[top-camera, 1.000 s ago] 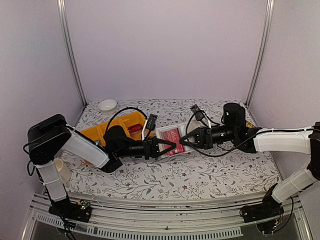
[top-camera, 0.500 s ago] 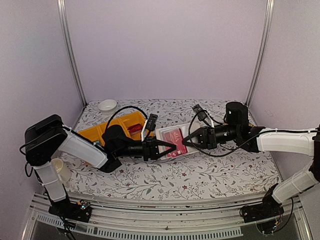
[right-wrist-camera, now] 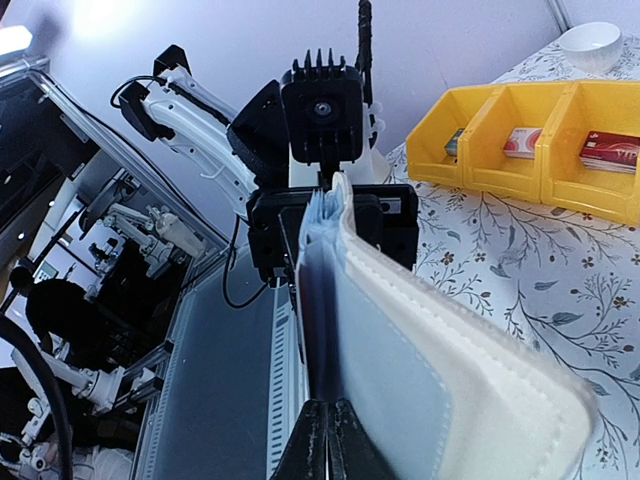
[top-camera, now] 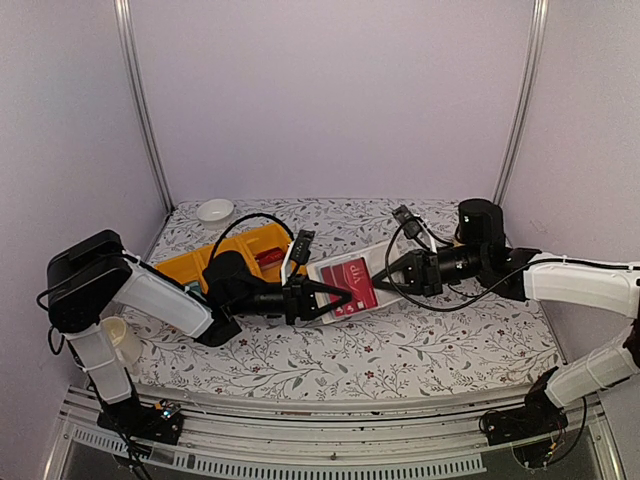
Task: Take the credit cards out of the card holder
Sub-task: Remove the credit card from the card slot.
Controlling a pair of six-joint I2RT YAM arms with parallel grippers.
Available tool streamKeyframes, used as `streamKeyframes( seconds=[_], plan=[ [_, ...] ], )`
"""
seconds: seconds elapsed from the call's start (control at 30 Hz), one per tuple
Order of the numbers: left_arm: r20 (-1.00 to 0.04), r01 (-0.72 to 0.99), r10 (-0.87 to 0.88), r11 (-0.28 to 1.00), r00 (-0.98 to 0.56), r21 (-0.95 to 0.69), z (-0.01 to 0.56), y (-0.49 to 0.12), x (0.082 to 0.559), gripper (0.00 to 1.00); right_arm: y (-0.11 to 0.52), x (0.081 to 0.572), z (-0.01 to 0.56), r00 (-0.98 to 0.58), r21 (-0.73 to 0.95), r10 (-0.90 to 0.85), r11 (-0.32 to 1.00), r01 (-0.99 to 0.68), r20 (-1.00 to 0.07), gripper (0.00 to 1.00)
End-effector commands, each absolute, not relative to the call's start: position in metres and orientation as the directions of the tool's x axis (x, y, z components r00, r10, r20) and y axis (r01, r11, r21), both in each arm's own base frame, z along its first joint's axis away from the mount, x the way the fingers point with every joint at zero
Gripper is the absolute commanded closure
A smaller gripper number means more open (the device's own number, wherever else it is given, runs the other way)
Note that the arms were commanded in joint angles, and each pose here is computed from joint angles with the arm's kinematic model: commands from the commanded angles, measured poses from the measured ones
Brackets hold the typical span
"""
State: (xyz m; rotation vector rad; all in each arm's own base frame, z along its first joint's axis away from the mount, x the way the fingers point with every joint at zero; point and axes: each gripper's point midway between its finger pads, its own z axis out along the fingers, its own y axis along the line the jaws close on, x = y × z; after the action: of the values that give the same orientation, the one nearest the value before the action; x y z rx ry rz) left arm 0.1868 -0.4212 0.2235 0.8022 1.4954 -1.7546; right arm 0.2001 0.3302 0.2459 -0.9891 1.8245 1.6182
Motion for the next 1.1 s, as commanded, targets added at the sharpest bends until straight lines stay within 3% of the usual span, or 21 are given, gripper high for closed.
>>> streamKeyframes(
  seconds=[0.0,0.1,0.17,0.33,0.4,0.73,1.07],
  plan=[
    [-0.845,0.853,-0.137,-0.163,-0.517,-0.495,0.245,-0.417,0.174,0.93,0.319,0.209,0.259,-0.575,0.573,-0.163,0.067,-0.817,-0.802,0.96],
    [-0.845,0.853,-0.138,-0.168,-0.517,-0.495,0.246,-0.418,0.174,0.93,0.32,0.209,0.257,-0.585,0.585,-0.17,0.058,-0.809,-0.793,0.97],
    [-0.845,0.854,-0.141,-0.169,-0.515,-0.493,0.247,-0.419,0.174,0.98,0.32,0.209,0.256,-0.588,0.588,-0.169,0.057,-0.807,-0.791,0.95],
    [-0.845,0.857,-0.15,-0.154,-0.513,-0.492,0.247,-0.419,0.177,1.0,0.323,0.202,0.257,-0.594,0.604,-0.183,0.002,-0.797,-0.783,0.73],
    [-0.845,0.856,-0.15,-0.147,-0.514,-0.495,0.247,-0.419,0.178,1.0,0.329,0.191,0.261,-0.586,0.603,-0.195,-0.04,-0.797,-0.786,0.69],
    [-0.849,0.861,-0.149,-0.143,-0.506,-0.488,0.248,-0.419,0.178,1.0,0.336,0.191,0.259,-0.575,0.594,-0.202,-0.043,-0.804,-0.793,0.9],
    [-0.85,0.862,-0.153,-0.138,-0.505,-0.487,0.249,-0.421,0.179,1.0,0.34,0.192,0.252,-0.591,0.61,-0.213,-0.032,-0.791,-0.778,0.83]
  ],
)
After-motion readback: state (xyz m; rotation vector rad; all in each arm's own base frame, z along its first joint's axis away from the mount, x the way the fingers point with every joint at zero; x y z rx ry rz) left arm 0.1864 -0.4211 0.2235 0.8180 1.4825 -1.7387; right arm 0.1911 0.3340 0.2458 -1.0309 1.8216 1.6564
